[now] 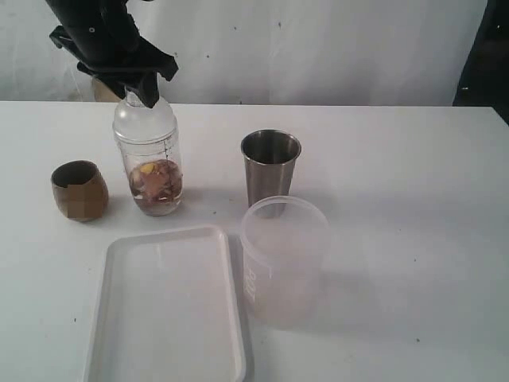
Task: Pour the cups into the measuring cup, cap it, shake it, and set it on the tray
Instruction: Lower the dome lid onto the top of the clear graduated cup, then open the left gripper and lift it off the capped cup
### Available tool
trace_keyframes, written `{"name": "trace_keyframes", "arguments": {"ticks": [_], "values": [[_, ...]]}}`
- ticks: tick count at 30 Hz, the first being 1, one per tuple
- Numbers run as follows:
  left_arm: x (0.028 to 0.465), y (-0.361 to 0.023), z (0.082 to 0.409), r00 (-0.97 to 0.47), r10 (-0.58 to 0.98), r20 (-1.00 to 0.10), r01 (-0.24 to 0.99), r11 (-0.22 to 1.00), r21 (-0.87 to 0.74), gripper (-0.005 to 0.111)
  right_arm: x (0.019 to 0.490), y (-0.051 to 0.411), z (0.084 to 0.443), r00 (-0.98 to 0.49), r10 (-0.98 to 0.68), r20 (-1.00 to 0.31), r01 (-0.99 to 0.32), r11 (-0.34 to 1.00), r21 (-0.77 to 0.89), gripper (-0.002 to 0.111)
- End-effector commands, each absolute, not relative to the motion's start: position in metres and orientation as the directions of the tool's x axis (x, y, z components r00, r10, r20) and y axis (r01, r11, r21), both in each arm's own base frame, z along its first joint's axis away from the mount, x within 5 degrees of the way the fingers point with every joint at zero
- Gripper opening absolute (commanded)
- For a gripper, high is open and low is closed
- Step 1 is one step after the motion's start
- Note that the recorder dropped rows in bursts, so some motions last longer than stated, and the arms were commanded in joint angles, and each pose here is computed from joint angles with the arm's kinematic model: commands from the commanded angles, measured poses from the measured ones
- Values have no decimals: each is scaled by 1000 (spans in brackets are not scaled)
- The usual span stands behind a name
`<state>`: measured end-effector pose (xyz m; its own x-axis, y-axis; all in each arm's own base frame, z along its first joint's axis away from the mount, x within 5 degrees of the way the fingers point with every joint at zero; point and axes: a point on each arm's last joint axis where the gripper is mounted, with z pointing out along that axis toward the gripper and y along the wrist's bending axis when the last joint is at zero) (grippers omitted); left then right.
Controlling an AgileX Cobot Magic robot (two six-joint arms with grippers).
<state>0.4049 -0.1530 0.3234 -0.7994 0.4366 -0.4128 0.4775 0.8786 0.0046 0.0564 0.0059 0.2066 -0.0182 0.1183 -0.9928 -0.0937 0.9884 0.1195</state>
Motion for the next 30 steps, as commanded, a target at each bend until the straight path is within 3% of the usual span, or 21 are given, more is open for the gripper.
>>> {"name": "trace_keyframes", "arguments": {"ticks": [1,8,22,25,30], "values": [[403,-155,316,-814,431,-389,475,880,-20,0,56,6,205,-13,121,-993,-100,987,122,0],[397,-153,287,-845,445,-298,476,879,-39,0,56,6,205,-13,121,-993,-100,987,122,0],[391,-151,252,-862,450,-235,473,880,-50,1,56,6,205,-13,121,-993,-100,987,122,0],[391,-151,251,-862,450,-235,473,880,-50,13,56,6,205,-13,121,-993,-100,987,122,0],[392,-152,252,-863,440,-248,466,883,-54,50,56,6,205,-13,121,-993,-100,987,122,0]]}}
